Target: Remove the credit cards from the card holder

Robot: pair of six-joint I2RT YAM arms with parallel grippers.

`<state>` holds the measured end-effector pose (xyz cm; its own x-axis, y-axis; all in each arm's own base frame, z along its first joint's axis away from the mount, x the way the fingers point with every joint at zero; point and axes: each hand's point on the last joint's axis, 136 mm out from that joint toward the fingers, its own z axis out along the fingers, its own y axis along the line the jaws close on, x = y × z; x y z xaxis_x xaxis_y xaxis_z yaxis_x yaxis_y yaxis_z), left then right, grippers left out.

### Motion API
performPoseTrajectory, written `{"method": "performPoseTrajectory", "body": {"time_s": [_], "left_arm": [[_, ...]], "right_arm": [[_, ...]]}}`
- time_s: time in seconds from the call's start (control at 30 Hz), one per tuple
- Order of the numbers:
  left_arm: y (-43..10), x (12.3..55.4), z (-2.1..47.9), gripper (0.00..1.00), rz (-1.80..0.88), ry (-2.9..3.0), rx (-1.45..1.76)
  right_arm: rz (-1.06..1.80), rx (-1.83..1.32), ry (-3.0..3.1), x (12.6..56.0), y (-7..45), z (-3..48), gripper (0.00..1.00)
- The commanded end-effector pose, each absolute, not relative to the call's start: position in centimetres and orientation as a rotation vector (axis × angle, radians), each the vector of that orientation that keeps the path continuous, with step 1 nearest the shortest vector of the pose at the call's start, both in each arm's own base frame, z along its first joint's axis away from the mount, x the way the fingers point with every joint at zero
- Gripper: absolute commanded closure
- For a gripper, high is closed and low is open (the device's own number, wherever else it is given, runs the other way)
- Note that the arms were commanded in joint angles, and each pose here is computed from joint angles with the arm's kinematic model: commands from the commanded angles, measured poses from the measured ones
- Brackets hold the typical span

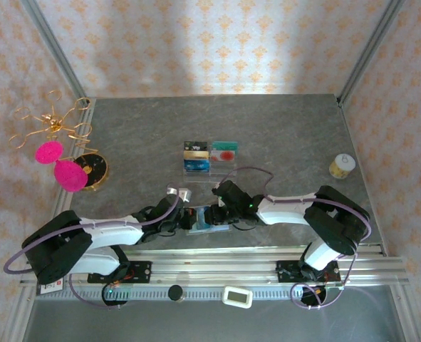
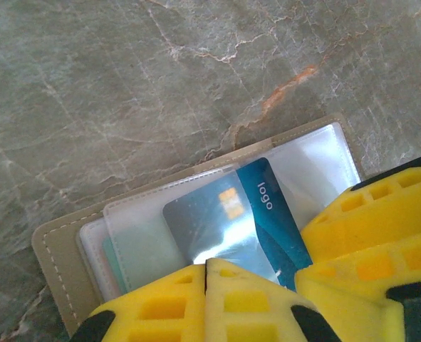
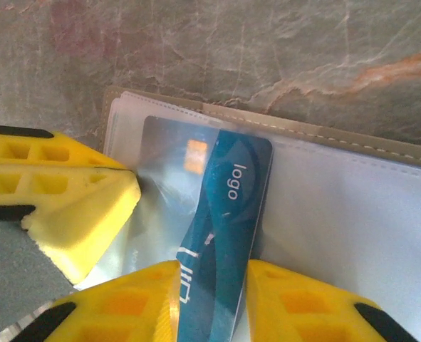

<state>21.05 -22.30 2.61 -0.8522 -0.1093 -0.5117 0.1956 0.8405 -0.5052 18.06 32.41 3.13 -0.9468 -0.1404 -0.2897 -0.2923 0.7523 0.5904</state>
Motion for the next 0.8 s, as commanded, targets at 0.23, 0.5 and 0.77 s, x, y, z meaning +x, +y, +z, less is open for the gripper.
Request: {"method": "performPoseTrajectory", "body": {"time_s": [0.23, 0.5, 0.77], "left_arm": [[-19.5, 18.1, -1.6, 1.00, -0.632, 2.648, 0.061], [-19.5, 18.0, -1.6, 1.00, -0.642, 2.642, 0.053], [-19.8, 17.9, -1.3, 1.00, -0.648, 2.634, 0.074]], "right_arm": [[1.271, -0.377, 2.646, 16.9, 34.9, 5.9, 0.74], [1.198, -0.247, 2.698, 18.1, 34.2, 4.9, 0.74], [1.170, -0.211, 2.720, 18.5, 34.2, 4.3, 1.00]]}}
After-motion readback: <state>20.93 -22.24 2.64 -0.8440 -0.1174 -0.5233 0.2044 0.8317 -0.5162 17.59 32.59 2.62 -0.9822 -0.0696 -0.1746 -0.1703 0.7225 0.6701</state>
